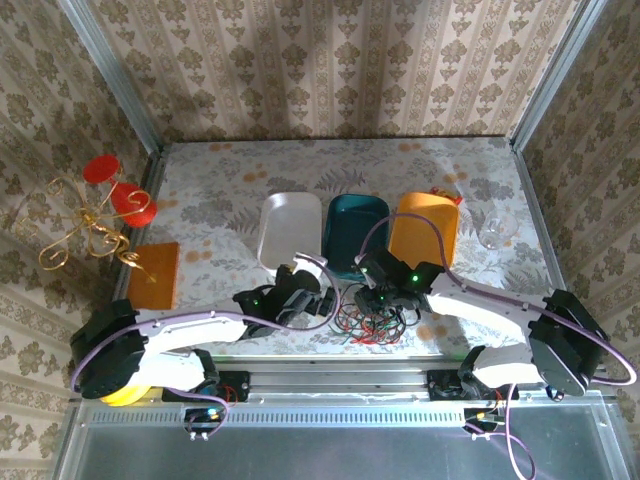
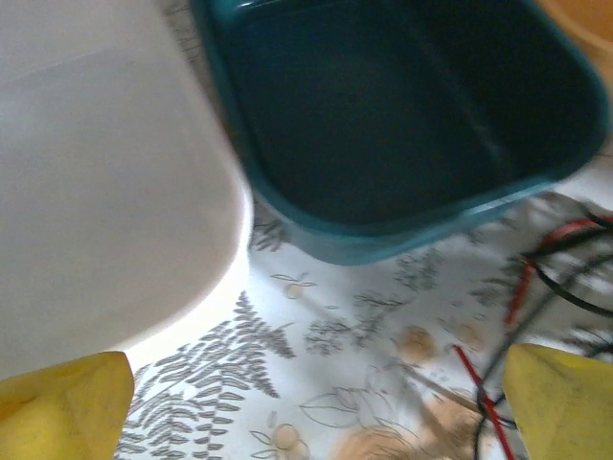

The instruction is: Untangle the cables

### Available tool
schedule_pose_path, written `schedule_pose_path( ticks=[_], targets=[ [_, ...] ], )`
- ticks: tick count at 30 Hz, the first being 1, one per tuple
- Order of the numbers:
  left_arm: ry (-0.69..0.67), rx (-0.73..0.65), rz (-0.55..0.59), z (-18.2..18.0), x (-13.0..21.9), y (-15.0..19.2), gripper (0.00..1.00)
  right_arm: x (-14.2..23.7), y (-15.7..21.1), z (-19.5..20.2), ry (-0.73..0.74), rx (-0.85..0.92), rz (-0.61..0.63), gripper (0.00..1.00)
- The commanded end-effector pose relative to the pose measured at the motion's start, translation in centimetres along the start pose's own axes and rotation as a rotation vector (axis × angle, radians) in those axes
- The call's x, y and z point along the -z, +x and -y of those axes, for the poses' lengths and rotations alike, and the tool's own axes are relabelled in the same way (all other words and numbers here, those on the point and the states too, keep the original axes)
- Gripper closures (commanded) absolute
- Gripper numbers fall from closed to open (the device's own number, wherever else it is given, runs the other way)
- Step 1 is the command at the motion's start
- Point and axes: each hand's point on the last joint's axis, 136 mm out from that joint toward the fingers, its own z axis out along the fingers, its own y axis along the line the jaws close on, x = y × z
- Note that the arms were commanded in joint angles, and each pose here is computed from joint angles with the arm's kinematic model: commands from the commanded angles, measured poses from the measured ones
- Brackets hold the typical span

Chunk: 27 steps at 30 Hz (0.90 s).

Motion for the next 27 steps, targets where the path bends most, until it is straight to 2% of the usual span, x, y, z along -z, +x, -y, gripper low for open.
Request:
schedule_pose_path(
  ticks=[1, 3, 8, 18, 23, 27],
  targets=[
    [0.112, -0.119, -0.015, 2.3, 1.2, 0.2, 0.0, 0.5, -1.7, -0.7, -0.01, 0.024, 0.031, 0.83],
    [0.197, -0.156, -0.028, 3.9, 1.6, 0.4, 0.0, 1.5, -2.6, -0.8, -0.002, 0.034, 0.054, 0.94],
    [0.355, -0.252, 0.011, 7.3, 1.8, 0.3, 0.0, 4.8, -5.3, -1.1, -0.01, 0.028, 0.158, 0.96],
    [0.385, -0.322, 0.007, 9.8, -1.9, 0.2, 0.0, 10.1, -8.9, -2.1, -0.105, -0.059, 0.331, 0.99],
    [0.359, -0.262, 0.016, 8.9, -3.6, 0.2, 0.01, 15.3, -11.3, 0.0, -0.065, -0.146, 0.496, 1.0],
    [0.34, -0.224, 0.016, 8.2, -4.2, 0.3, 0.07, 19.6, -12.5, 2.3, -0.04, -0.241, 0.627, 1.0]
  ],
)
